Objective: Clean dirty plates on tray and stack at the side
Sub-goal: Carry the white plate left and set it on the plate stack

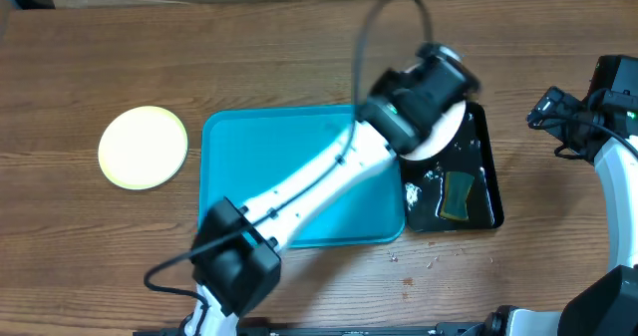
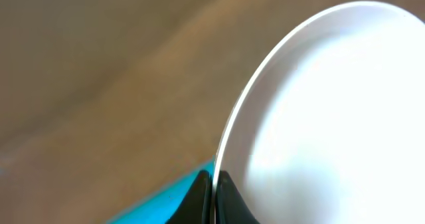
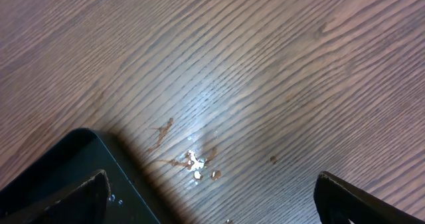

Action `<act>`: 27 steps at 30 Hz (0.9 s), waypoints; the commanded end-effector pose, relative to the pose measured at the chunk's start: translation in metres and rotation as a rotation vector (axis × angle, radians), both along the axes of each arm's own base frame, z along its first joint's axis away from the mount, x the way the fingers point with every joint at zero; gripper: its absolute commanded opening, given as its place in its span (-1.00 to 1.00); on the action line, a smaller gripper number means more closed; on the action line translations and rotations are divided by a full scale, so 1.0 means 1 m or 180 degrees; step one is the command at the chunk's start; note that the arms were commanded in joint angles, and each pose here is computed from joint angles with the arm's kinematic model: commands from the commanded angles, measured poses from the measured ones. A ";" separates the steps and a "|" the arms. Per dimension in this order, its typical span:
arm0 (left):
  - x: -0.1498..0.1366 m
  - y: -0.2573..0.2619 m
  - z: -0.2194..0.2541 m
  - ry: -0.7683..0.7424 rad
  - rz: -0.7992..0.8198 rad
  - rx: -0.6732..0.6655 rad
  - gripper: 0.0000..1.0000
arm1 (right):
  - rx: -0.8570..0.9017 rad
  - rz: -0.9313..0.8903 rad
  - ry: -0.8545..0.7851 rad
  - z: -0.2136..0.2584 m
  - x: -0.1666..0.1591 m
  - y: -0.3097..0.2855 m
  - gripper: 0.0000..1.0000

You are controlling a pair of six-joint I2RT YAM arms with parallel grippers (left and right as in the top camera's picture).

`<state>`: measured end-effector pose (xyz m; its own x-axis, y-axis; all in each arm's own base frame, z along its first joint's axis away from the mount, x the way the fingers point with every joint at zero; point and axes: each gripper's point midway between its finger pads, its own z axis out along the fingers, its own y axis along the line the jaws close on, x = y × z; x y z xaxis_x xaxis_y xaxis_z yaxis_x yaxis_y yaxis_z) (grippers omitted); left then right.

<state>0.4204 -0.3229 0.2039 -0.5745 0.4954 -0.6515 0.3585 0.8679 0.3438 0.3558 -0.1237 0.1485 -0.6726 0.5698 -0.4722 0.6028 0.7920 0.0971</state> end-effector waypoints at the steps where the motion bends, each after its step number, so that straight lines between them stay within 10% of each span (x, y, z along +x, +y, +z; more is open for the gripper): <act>1: 0.020 0.015 0.005 0.0717 0.0256 -0.1216 -0.92 | -0.0039 -0.0033 -0.0046 0.005 0.001 -0.003 1.00; 10: 0.050 0.219 -0.025 0.1749 0.1670 -0.2063 -0.92 | -0.0039 -0.0033 -0.0046 0.005 0.001 -0.003 1.00; 27: -0.049 0.510 -0.051 0.1884 0.4028 -0.2078 -0.92 | -0.0039 -0.0033 -0.0046 0.005 0.001 -0.003 1.00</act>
